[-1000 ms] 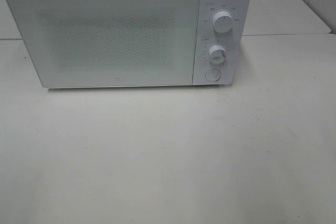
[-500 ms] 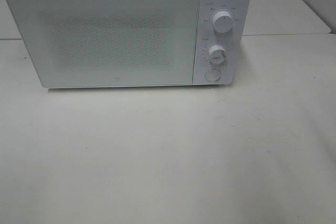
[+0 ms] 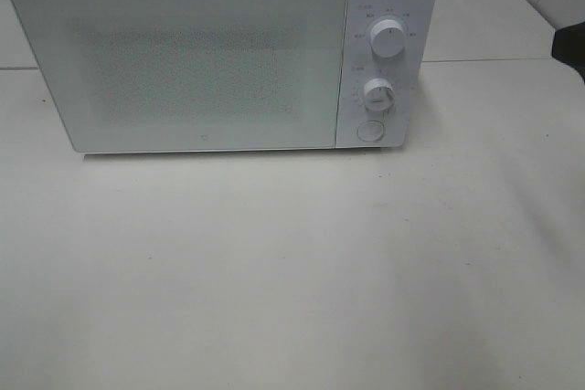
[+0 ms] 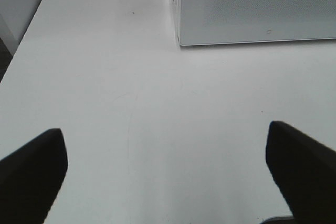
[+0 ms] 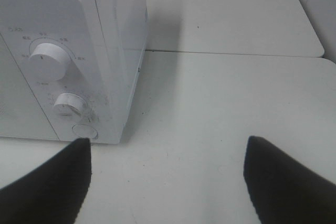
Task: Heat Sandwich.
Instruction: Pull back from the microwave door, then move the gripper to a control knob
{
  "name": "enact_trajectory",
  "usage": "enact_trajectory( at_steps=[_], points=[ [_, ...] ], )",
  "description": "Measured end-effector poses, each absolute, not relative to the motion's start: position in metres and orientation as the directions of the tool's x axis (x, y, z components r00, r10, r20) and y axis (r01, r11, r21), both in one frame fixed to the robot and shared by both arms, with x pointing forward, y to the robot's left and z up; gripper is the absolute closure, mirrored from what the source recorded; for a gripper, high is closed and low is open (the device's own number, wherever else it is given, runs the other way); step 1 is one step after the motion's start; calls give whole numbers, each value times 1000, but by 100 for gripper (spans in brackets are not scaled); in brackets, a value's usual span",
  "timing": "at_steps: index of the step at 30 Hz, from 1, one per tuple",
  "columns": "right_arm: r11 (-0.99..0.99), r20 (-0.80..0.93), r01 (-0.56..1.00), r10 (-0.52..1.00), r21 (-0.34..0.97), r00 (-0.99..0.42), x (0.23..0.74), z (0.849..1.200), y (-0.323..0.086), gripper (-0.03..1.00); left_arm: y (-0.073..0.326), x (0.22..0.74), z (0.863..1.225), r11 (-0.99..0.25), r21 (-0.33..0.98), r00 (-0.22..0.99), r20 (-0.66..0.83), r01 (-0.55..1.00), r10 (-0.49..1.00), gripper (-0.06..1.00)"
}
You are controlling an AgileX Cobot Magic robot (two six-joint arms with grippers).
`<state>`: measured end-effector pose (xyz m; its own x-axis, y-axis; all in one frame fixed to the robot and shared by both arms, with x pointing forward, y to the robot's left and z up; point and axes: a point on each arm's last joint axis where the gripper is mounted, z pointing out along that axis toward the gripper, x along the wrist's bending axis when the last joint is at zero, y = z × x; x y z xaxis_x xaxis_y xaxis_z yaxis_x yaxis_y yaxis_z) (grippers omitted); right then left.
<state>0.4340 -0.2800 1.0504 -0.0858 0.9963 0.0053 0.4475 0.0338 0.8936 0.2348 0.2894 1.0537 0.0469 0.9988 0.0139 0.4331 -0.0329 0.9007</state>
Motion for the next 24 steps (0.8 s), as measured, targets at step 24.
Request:
enact_trajectory(
  at_steps=[24],
  points=[
    [96, -26, 334, 978, 938, -208, 497, 999, -231, 20, 289, 235, 1054, -33, 901, 47, 14, 433, 999, -2]
  ],
)
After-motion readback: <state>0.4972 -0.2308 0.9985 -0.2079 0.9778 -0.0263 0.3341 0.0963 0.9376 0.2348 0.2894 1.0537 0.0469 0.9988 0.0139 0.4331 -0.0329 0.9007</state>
